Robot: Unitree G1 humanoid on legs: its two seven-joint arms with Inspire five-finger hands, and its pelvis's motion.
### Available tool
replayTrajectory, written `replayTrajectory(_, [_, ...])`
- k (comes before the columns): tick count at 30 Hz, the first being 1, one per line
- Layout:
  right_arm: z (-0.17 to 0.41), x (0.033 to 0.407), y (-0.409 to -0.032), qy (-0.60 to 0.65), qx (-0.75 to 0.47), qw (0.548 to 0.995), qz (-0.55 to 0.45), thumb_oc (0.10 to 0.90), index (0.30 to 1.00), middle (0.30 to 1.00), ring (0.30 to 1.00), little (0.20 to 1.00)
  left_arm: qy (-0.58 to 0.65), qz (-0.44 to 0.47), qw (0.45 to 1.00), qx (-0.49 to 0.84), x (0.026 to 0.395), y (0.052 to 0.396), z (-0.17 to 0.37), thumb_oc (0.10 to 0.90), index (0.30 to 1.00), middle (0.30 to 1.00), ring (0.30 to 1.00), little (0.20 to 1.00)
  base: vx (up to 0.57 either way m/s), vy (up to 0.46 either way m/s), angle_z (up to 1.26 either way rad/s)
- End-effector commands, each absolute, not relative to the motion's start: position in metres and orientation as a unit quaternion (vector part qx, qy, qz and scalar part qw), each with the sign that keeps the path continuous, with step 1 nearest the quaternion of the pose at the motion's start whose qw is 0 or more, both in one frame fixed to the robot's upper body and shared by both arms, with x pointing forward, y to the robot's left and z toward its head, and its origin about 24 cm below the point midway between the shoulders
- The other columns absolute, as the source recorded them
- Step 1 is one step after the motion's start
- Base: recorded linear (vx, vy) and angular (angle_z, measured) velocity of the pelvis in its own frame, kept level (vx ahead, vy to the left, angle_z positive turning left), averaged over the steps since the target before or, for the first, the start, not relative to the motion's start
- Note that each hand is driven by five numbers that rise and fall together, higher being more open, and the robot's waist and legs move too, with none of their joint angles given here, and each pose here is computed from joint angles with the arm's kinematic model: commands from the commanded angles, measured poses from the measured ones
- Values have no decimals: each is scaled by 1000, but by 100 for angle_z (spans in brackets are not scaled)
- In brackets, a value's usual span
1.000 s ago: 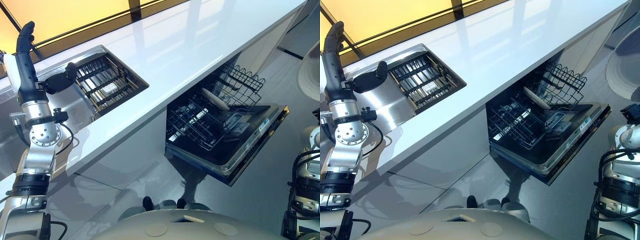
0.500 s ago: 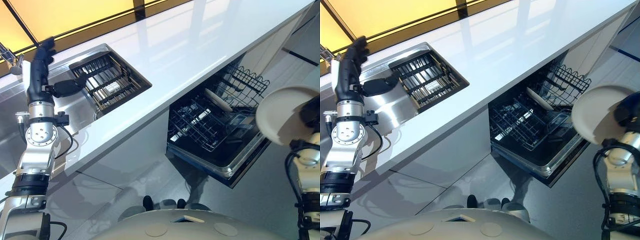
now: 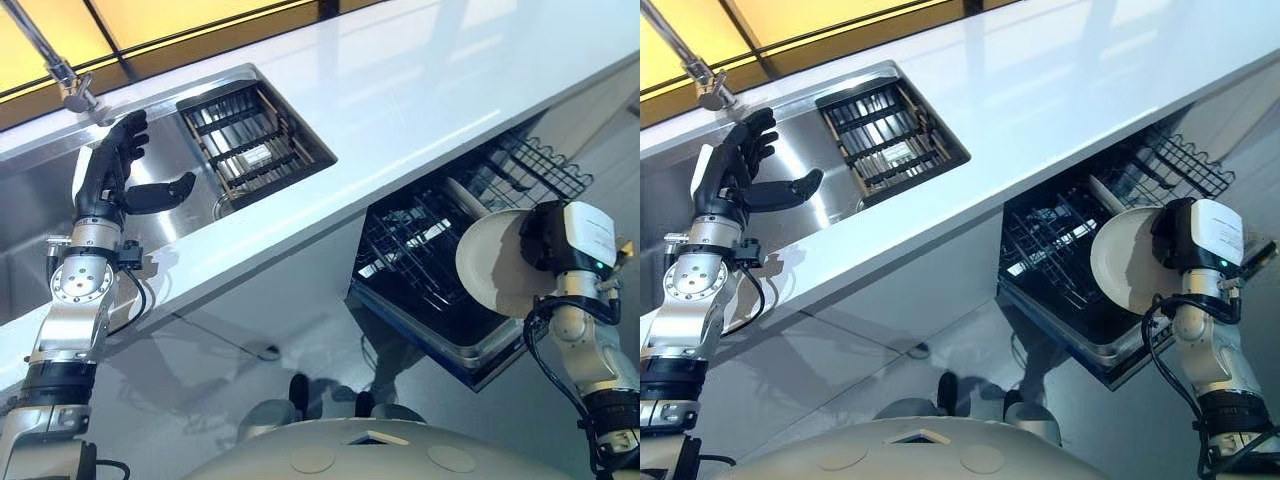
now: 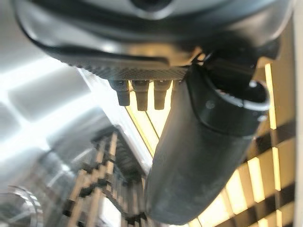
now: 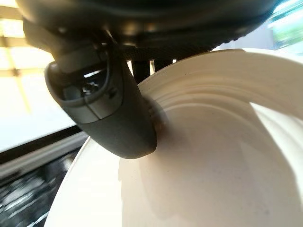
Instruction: Pick up plates and place into dishwasher.
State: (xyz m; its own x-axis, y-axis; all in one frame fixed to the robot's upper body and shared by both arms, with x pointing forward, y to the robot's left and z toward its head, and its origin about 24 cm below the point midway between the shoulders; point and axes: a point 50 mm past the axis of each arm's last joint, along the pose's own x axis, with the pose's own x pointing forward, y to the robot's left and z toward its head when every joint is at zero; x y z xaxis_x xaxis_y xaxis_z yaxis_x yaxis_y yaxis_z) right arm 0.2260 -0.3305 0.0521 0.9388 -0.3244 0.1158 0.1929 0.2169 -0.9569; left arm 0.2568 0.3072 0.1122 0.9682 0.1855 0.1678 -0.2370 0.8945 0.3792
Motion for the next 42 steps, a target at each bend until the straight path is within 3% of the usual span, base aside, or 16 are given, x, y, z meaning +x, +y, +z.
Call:
replayTrajectory(1, [126,260,-329,-88,-648,724,-221,100,300,300,300,200,-200,125,946,221,258,312,177,800,900,900,900,900,23,1,21])
replayTrajectory(24, [124,293,-330,7,-798,571,-194,100,300,300,300,200,-164,87,959,215,262,302,167,800,900,900,900,900,13,16,13])
replayTrajectory(36, [129,314,-322,40,-792,576,-197,100,300,300,300,200,-155,59,964,210,269,290,163,800,900,900,900,900,16,20,3])
replayTrajectory(37, [129,315,-321,40,-790,580,-196,130,326,326,326,230,-154,57,964,209,270,290,163,800,900,900,900,900,21,31,2])
replayTrajectory(38, [128,316,-319,40,-786,586,-194,641,764,764,764,741,-153,56,964,209,270,289,162,800,900,900,900,900,0,0,0])
replayTrajectory(39, [126,316,-316,38,-781,593,-191,759,865,865,865,859,-152,55,965,209,270,288,162,800,900,900,900,900,0,0,0])
replayTrajectory(40, [125,316,-314,36,-779,597,-189,800,900,900,900,900,-151,55,965,208,269,289,161,800,900,900,900,900,0,0,0])
replayTrajectory(42, [119,315,-309,37,-766,616,-181,800,900,900,900,900,-150,58,966,205,268,289,159,800,900,900,900,900,0,0,0])
